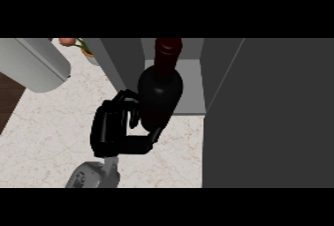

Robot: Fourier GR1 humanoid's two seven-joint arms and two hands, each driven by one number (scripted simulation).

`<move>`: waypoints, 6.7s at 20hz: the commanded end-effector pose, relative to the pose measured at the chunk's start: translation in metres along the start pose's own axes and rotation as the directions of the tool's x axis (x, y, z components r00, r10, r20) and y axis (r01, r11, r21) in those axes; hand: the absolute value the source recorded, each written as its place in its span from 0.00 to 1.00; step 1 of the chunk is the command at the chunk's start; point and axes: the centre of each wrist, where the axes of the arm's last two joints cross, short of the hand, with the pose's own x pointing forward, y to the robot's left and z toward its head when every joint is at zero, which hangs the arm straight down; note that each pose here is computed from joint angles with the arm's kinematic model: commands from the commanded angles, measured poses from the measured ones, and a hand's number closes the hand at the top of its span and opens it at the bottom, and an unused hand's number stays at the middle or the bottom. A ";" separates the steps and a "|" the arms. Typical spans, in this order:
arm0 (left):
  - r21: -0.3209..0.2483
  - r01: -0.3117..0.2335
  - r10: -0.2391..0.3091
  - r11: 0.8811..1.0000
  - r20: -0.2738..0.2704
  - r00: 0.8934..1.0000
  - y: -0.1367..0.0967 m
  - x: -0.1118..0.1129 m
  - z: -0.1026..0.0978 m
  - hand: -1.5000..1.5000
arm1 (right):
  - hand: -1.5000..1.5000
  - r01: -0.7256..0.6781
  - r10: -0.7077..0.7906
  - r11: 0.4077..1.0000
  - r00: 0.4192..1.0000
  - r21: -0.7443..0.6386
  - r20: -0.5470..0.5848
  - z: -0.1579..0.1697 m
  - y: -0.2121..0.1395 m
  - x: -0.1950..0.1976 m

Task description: Pick up the wine, place it into the cabinet and close the cabinet

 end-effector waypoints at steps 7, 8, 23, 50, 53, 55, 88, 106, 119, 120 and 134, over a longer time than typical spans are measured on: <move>-0.038 0.142 -0.144 0.989 -0.052 0.988 -0.035 -0.026 -0.029 1.00 | 0.00 -0.008 0.008 1.000 1.000 0.006 0.003 -0.009 0.013 -0.017; -0.021 0.147 -0.148 0.989 -0.047 0.988 -0.033 -0.041 -0.018 1.00 | 0.00 0.010 -0.010 1.000 1.000 0.004 0.016 0.003 0.001 0.003; 0.072 0.182 -0.173 0.981 -0.119 0.978 -0.012 -0.098 -0.016 1.00 | 0.00 -0.004 0.004 1.000 1.000 0.006 -0.007 0.007 -0.010 -0.011; 0.096 0.015 0.000 0.995 -0.159 0.987 -0.008 -0.115 -0.066 1.00 | 0.00 0.024 -0.024 1.000 1.000 0.017 -0.005 0.004 0.004 -0.016; 0.101 0.000 0.017 0.995 -0.163 0.986 -0.012 -0.114 -0.067 1.00 | 0.00 0.013 -0.012 1.000 1.000 0.017 -0.012 -0.008 -0.011 -0.010; 0.114 0.004 0.012 0.993 -0.147 0.989 -0.002 -0.119 -0.070 1.00 | 0.00 0.017 -0.017 1.000 1.000 0.016 -0.011 -0.005 -0.009 -0.021; 0.230 0.088 -0.089 0.969 -0.007 0.996 0.025 -0.117 -0.090 0.00 | 0.00 0.005 -0.006 0.999 1.000 0.044 0.007 -0.011 -0.003 -0.012; 0.003 0.044 -0.044 0.999 0.002 0.999 -0.010 -0.103 -0.046 0.00 | 0.00 -0.017 0.017 1.000 1.000 0.011 -0.001 -0.001 -0.002 0.009; -0.106 -0.001 -0.001 0.994 -0.013 1.000 -0.008 0.005 0.032 0.00 | 0.00 0.003 -0.003 1.000 1.000 0.013 0.008 -0.017 0.005 0.000; -0.124 0.013 -0.014 0.992 -0.006 1.000 0.007 0.014 0.037 0.00 | 0.00 -0.029 0.029 0.999 0.999 0.032 0.016 -0.014 0.003 0.014; -0.002 0.053 -0.053 0.999 0.021 0.998 0.026 0.068 0.104 0.00 | 1.00 -0.134 0.166 0.903 0.985 0.408 -0.044 -0.005 0.015 0.013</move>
